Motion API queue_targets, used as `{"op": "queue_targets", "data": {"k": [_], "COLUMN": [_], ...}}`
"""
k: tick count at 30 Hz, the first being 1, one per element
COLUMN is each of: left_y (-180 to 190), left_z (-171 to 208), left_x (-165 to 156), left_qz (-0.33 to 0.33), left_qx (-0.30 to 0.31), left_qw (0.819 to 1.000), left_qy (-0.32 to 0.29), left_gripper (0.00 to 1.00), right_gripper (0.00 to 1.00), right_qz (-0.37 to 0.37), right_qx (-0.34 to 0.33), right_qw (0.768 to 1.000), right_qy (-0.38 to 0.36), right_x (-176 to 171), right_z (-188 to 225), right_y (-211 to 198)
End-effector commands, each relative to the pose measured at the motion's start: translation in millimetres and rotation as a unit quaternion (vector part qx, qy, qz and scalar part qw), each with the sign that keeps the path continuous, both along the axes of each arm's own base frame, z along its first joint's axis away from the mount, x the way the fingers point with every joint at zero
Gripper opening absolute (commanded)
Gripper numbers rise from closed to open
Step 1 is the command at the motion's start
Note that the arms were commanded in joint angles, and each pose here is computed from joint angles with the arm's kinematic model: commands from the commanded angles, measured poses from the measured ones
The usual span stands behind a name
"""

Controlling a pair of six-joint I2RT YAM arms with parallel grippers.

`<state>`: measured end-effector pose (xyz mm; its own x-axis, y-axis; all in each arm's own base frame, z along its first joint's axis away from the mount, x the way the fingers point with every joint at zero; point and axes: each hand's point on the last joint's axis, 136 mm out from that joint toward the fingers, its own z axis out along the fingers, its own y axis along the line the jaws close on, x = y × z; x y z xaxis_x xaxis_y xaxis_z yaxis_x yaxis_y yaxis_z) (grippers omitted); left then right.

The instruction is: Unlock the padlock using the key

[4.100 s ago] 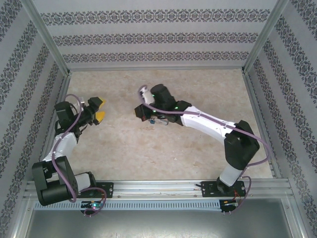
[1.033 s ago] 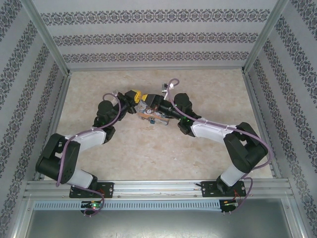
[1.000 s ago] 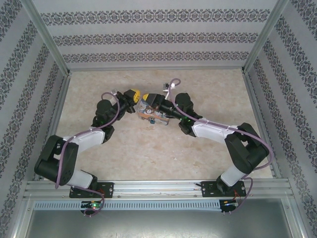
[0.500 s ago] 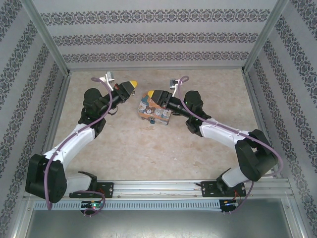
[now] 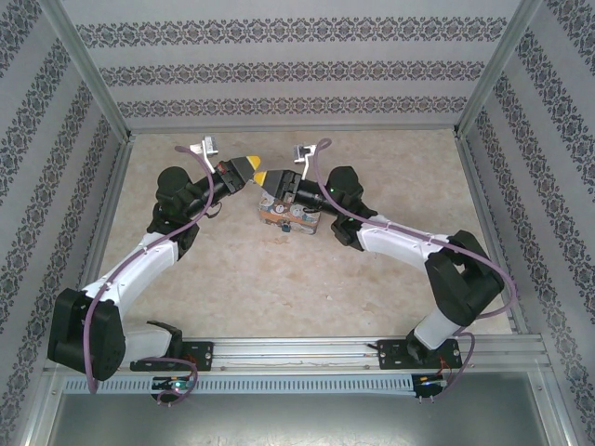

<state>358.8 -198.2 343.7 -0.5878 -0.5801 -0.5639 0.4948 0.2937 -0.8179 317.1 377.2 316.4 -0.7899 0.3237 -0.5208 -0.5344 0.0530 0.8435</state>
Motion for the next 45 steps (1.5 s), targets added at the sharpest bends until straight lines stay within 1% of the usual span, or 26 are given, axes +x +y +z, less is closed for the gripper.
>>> {"op": "queue_targets", "data": {"k": [1, 5, 7, 11, 15, 17, 18, 19, 21, 26, 28, 33, 39, 42, 45], "left_y": [2, 2, 1, -1, -2, -2, -3, -3, -2, 4, 13, 36, 56, 57, 52], "left_z": [11, 11, 10, 10, 10, 11, 11, 12, 14, 21, 25, 27, 6, -8, -16], "left_x": [-4, -3, -3, -5, -9, -10, -11, -12, -13, -15, -15, -14, -18, -24, -33], "left_qz": [0.001, 0.0, -0.003, -0.011, -0.018, -0.022, -0.024, -0.025, -0.023, -0.011, 0.001, 0.029, 0.059, 0.057, 0.035], "left_qx": [-0.002, -0.004, -0.005, -0.004, -0.006, -0.007, -0.008, -0.008, -0.006, 0.007, 0.01, 0.018, 0.072, 0.111, 0.13], "left_qw": [0.999, 0.999, 0.999, 0.999, 0.999, 0.998, 0.998, 0.998, 0.998, 0.998, 0.997, 0.997, 0.994, 0.991, 0.99], "left_qy": [-0.036, -0.035, -0.036, -0.041, -0.048, -0.051, -0.053, -0.055, -0.059, -0.068, -0.071, -0.068, -0.052, -0.046, -0.048], "left_gripper": [0.0, 0.0, 0.0, 0.0, 0.0, 0.0, 0.0, 0.04, 0.16, 0.35, 0.42, 0.52, 0.59, 0.63, 0.66], "right_gripper": [0.4, 0.32, 0.26, 0.22, 0.15, 0.07, 0.02, 0.0, 0.0, 0.0, 0.0, 0.0, 0.0, 0.0, 0.0], "right_qz": [0.018, 0.02, 0.018, 0.013, 0.014, 0.013, 0.01, 0.008, 0.002, -0.01, -0.015, -0.022, -0.024, -0.019, -0.007], "right_qx": [0.022, 0.021, 0.021, 0.023, 0.025, 0.024, 0.024, 0.024, 0.021, 0.0, -0.018, -0.081, -0.175, -0.232, -0.274], "right_qw": [0.999, 0.999, 0.999, 0.999, 0.999, 0.999, 1.0, 1.0, 1.0, 1.0, 1.0, 0.996, 0.983, 0.971, 0.959], "right_qy": [-0.023, -0.018, -0.016, -0.018, -0.019, -0.018, -0.016, -0.016, -0.013, -0.017, -0.02, -0.029, -0.044, -0.061, -0.079], "right_x": [-7, -7, -6, -4, -3, -2, -1, 0, 1, -1, -2, -8, -14, -19, -26], "right_z": [17, 13, 12, 15, 18, 17, 17, 16, 14, 6, -2, -26, -54, -68, -77], "right_y": [9, 12, 12, 12, 13, 12, 10, 9, 5, -6, -11, -23, -39, -47, -53]}}
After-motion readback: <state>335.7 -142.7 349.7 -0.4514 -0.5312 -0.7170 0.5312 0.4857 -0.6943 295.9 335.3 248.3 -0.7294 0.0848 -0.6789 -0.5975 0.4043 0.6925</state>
